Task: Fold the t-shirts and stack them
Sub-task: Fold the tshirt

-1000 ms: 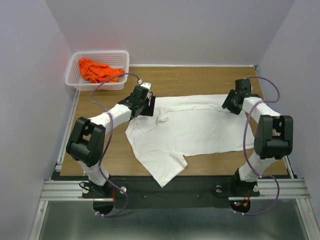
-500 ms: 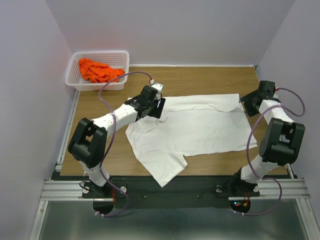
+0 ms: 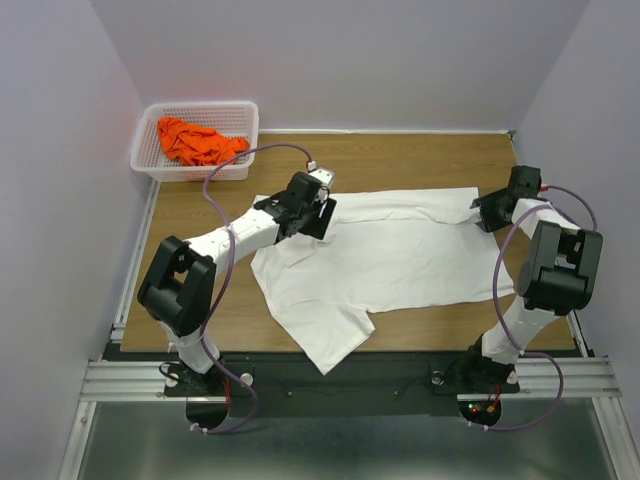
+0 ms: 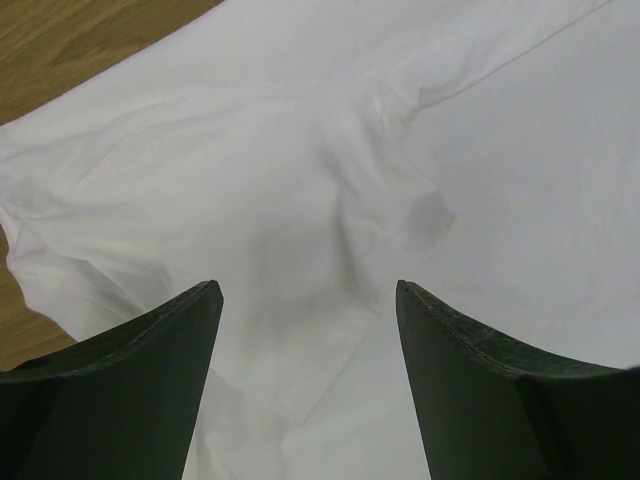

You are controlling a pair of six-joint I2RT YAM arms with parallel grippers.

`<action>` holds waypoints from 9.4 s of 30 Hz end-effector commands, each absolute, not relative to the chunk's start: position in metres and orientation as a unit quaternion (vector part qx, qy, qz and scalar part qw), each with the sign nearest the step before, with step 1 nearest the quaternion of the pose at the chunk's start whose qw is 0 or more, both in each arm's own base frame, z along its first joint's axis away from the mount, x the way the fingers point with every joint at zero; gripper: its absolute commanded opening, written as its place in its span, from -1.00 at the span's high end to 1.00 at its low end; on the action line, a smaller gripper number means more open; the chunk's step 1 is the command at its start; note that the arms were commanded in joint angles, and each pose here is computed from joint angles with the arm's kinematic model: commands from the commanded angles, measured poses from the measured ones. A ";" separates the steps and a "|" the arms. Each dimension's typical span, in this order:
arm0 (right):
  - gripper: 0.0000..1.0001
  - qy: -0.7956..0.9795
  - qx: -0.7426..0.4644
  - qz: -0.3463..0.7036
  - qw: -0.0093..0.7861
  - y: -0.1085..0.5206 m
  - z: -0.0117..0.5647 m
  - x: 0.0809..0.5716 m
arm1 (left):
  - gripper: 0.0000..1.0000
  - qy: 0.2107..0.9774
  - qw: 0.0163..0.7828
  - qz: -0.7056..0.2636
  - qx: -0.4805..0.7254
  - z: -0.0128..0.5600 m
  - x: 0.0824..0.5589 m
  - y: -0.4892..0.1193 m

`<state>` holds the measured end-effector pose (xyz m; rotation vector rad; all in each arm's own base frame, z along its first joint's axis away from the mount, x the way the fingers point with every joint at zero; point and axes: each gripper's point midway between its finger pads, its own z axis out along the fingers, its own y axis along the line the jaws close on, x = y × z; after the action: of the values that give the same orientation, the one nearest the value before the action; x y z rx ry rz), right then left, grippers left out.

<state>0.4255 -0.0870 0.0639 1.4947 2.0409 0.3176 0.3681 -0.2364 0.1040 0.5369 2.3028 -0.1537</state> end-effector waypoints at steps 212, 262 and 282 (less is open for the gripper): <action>0.24 0.897 -0.177 0.268 0.303 0.280 0.082 0.432 | -0.06 0.966 0.251 -0.055 -0.032 0.043 0.409 -0.182; 0.23 0.878 -0.240 0.299 0.287 0.300 0.084 0.406 | 1.00 0.972 0.235 0.011 0.027 0.091 0.404 -0.158; 0.24 0.899 -0.234 0.227 0.291 0.297 0.063 0.401 | 0.56 0.975 0.218 0.041 0.029 0.074 0.407 -0.151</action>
<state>0.3879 0.3087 0.0589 -0.6685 2.4163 0.7436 0.4018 -0.1523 0.0612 0.0866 2.7245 0.0909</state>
